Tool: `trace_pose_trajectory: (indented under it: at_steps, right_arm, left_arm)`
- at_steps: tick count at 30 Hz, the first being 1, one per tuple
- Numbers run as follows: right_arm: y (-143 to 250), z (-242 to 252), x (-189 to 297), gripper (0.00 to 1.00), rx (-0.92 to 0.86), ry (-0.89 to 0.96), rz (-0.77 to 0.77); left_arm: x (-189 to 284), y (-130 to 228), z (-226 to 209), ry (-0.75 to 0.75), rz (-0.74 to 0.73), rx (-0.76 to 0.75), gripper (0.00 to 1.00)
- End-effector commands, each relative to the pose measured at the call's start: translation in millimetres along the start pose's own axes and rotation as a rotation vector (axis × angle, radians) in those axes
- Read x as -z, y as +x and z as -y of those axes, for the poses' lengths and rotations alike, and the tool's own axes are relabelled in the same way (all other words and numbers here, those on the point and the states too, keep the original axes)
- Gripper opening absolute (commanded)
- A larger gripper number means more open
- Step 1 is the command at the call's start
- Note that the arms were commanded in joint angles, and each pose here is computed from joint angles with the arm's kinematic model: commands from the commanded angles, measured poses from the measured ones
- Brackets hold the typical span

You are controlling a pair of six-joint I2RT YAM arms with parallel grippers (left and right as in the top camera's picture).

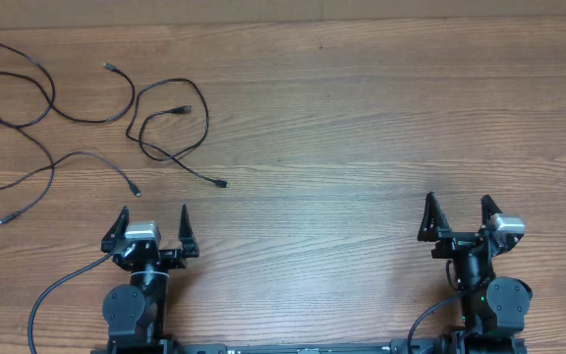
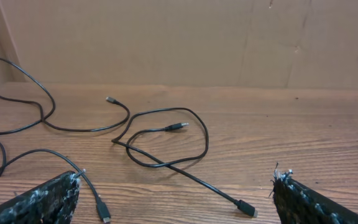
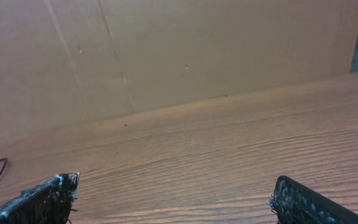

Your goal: Untangle cables

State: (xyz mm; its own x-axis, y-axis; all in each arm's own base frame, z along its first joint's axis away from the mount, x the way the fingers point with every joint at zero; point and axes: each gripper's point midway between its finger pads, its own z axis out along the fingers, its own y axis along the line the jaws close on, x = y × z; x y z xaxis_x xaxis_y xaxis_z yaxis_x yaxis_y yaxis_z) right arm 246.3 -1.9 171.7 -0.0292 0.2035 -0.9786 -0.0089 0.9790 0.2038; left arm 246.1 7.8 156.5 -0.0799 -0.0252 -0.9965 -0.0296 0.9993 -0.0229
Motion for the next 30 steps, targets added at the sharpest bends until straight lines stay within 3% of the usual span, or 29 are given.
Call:
trace_pose_trajectory:
  at_steps: [1,30]
  right_arm:
    - [1.0,0.6,-0.1,1.0,0.008,-0.002,0.007]
    - [1.0,0.6,-0.1,1.0,0.008,-0.002,0.007]
  left_arm:
    - [0.1,0.5,-0.1,0.002,0.005,-0.015,0.99]
    - [0.1,0.5,-0.1,0.002,0.005,-0.015,0.99]
